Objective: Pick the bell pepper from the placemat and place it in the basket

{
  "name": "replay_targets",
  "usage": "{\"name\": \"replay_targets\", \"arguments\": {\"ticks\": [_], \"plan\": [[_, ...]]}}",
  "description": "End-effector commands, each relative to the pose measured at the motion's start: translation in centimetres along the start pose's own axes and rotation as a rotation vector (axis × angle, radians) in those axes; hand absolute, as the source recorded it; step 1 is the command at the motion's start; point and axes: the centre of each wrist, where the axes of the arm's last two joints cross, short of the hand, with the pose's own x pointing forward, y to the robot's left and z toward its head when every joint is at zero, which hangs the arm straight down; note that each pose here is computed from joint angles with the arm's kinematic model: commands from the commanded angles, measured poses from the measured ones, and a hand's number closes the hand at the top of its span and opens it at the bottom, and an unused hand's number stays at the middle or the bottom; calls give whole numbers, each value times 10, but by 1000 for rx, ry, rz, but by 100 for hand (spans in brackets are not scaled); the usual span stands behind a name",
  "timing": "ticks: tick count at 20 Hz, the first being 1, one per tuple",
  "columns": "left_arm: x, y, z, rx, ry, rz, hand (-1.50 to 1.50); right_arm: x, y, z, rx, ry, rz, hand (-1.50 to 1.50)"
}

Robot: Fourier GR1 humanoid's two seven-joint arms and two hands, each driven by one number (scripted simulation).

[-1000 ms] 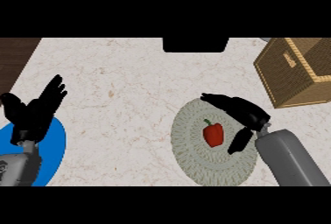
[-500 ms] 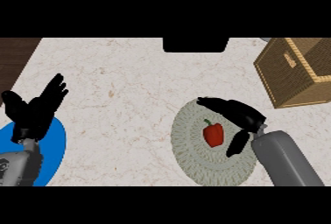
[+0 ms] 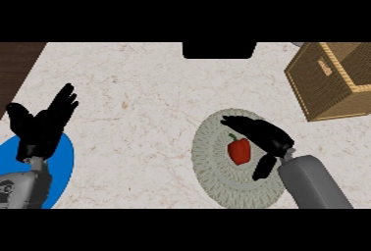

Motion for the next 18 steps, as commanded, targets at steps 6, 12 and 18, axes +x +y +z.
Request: {"name": "replay_targets", "arguments": {"ticks": [6,12,18], "plan": [[-7,-11,-1,5,-13,-8,0,14,11,3,70,-31,147,150],[21,-4,-1,-9,9,16,0,13,30,-22,73,-36,163,150],[6,7,-8,-2,-18,-10,0,-2,-26,-35,-351,575,-158,150]]}}
